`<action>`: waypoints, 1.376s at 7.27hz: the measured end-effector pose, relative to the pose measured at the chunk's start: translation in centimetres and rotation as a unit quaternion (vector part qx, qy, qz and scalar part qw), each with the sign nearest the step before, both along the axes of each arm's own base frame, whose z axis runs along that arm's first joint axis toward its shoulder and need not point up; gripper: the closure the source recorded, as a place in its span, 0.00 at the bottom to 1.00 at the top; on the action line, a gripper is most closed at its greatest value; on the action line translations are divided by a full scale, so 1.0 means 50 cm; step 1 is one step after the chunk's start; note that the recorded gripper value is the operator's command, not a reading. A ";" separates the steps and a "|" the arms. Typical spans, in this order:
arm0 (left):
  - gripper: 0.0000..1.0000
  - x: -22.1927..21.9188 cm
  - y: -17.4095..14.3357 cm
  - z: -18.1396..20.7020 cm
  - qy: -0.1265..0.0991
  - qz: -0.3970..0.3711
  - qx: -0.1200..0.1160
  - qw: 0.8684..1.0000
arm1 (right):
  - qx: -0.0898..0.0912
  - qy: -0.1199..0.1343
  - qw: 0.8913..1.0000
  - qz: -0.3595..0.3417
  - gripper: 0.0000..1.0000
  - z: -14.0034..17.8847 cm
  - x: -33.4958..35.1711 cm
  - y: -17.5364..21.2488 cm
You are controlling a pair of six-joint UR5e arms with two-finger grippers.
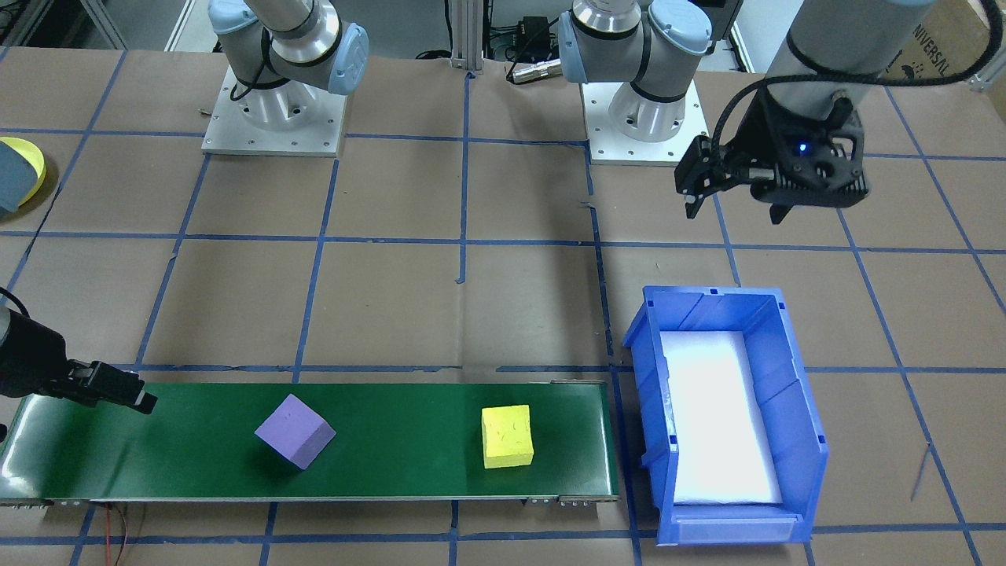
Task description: Move block left to right into plate
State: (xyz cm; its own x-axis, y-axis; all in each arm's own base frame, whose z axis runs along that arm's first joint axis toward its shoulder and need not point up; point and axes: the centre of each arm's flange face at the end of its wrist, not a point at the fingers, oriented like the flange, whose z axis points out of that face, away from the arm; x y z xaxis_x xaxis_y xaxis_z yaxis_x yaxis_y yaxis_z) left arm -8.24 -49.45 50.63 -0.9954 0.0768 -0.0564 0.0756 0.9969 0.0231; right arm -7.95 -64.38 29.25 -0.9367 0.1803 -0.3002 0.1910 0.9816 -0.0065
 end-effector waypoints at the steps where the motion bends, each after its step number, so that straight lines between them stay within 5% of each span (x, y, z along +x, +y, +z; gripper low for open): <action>1: 0.00 -0.001 0.018 0.014 0.000 0.004 0.000 1.000 | 0.001 0.000 1.000 -0.003 0.00 0.000 0.000 0.000; 10: 0.00 -0.008 0.037 0.032 0.006 -0.001 -0.007 1.000 | 0.002 -0.001 1.000 -0.006 0.00 0.001 0.002 0.000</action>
